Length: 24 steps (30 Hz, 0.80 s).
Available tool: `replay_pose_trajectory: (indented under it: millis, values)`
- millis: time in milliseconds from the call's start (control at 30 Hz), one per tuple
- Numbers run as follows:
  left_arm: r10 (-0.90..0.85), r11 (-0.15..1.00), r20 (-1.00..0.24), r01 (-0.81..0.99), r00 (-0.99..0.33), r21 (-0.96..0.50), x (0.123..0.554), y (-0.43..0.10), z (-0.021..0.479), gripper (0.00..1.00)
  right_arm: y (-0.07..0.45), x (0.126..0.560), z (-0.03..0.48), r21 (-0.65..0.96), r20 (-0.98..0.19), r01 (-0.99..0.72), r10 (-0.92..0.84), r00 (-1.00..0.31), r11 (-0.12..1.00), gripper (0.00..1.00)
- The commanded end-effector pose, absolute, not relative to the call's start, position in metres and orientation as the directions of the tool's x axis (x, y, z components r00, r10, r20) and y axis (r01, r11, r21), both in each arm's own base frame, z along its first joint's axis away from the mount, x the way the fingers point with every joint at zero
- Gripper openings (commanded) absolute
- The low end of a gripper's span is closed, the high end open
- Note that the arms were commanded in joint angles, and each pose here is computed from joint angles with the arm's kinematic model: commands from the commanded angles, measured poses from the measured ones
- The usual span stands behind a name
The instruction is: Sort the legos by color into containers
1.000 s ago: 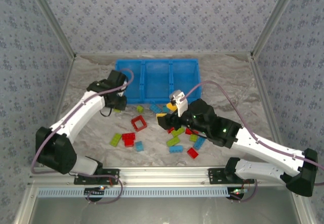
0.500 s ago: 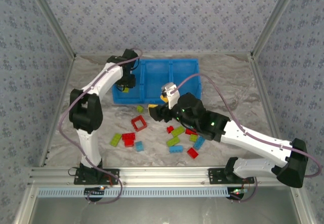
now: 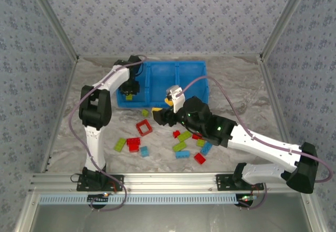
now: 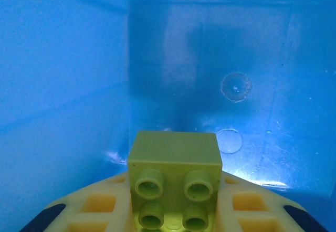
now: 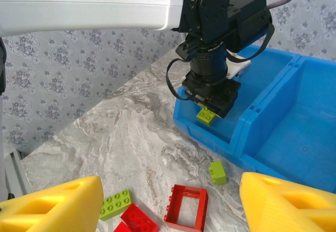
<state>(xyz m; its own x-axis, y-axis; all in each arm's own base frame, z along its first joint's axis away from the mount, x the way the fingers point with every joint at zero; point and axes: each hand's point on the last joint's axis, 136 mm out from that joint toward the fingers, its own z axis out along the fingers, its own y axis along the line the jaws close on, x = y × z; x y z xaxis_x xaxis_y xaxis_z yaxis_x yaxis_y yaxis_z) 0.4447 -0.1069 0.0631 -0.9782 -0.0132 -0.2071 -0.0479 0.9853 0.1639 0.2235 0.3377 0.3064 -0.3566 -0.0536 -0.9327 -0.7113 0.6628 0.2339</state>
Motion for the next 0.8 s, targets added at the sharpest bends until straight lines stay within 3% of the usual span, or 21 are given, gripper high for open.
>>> replay_pose_trajectory:
  millis: [0,200,367,500,633,767]
  values:
    - [-0.038,0.989,-0.218,-0.067,-0.975,0.131,0.451,-0.112,0.067,0.23,0.348,0.222,0.312,0.266,-0.929,-0.718,-0.028,-0.369,0.643,0.72]
    - [-0.028,0.986,-0.217,-0.062,-0.976,0.153,0.448,-0.116,0.066,0.48,0.349,0.223,0.305,0.267,-0.925,-0.71,-0.035,-0.379,0.651,0.72]
    - [-0.017,0.987,-0.231,-0.054,-0.973,0.154,0.446,-0.119,0.077,0.57,0.348,0.225,0.294,0.258,-0.918,-0.699,-0.056,-0.392,0.667,0.72]
    - [-0.015,0.986,-0.272,-0.059,-0.962,0.156,0.445,-0.119,0.098,0.57,0.35,0.227,0.284,0.254,-0.906,-0.688,-0.082,-0.415,0.68,0.72]
    - [-0.029,0.984,-0.397,-0.096,-0.917,0.149,0.438,-0.116,0.151,0.57,0.356,0.234,0.263,0.249,-0.872,-0.661,-0.134,-0.471,0.708,0.7]
    - [-0.148,0.979,-0.55,-0.202,-0.822,0.038,0.399,-0.101,0.212,0.64,0.369,0.238,0.225,0.246,-0.805,-0.636,-0.212,-0.555,0.731,0.63]
